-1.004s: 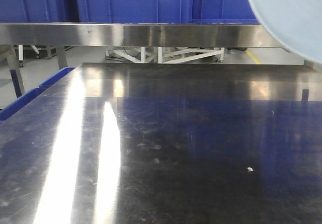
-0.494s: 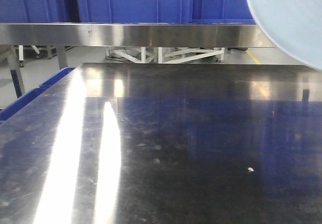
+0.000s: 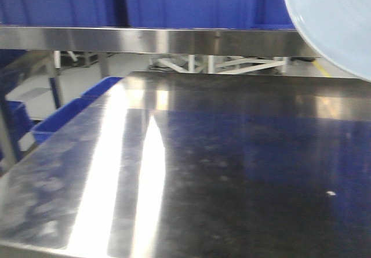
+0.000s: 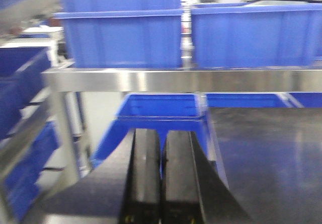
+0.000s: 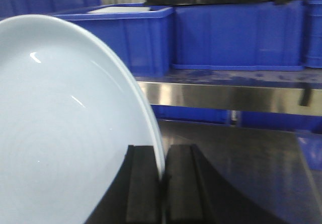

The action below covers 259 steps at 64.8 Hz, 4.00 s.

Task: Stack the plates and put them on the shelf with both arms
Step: 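Drive the base to the shelf rack while holding the plates in the right gripper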

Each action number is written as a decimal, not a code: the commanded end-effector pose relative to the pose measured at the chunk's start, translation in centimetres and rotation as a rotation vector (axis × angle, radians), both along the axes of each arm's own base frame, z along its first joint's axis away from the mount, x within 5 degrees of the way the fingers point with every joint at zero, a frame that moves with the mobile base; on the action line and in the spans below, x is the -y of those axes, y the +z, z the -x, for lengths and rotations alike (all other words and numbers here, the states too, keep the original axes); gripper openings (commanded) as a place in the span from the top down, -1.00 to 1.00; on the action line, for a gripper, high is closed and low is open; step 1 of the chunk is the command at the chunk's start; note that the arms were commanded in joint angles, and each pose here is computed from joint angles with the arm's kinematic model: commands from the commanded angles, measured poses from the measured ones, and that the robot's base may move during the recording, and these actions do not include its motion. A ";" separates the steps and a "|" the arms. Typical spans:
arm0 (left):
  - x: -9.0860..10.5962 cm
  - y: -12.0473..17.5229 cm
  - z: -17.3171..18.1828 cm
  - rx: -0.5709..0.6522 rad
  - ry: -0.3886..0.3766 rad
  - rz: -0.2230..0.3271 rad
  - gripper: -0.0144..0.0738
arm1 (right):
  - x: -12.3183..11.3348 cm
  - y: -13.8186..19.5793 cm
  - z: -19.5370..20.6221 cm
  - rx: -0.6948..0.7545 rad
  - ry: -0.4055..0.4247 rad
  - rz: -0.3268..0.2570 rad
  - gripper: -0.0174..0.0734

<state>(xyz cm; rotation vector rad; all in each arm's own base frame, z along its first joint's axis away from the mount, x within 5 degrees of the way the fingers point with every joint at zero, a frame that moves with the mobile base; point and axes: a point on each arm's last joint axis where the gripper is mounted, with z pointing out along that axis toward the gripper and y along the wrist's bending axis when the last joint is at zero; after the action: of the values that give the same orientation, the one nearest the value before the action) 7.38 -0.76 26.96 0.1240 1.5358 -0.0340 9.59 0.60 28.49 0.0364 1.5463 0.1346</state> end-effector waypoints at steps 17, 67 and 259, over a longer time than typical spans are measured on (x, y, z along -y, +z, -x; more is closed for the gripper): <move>0.0 1.7 0.1 0.105 0.002 0.026 0.49 | 0.2 1.9 0.1 0.128 -0.027 0.000 0.49; -0.1 1.7 0.1 0.106 0.009 0.026 0.49 | 0.2 1.9 0.1 0.128 -0.024 0.000 0.49; -0.1 1.7 0.1 0.104 0.008 0.026 0.49 | 0.2 1.8 0.1 0.120 -0.022 0.000 0.49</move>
<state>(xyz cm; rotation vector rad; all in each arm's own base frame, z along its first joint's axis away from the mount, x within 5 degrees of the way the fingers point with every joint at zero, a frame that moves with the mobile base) 7.36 -0.71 26.90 0.1189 1.5363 -0.0288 9.55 0.61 28.44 0.0326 1.5511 0.1327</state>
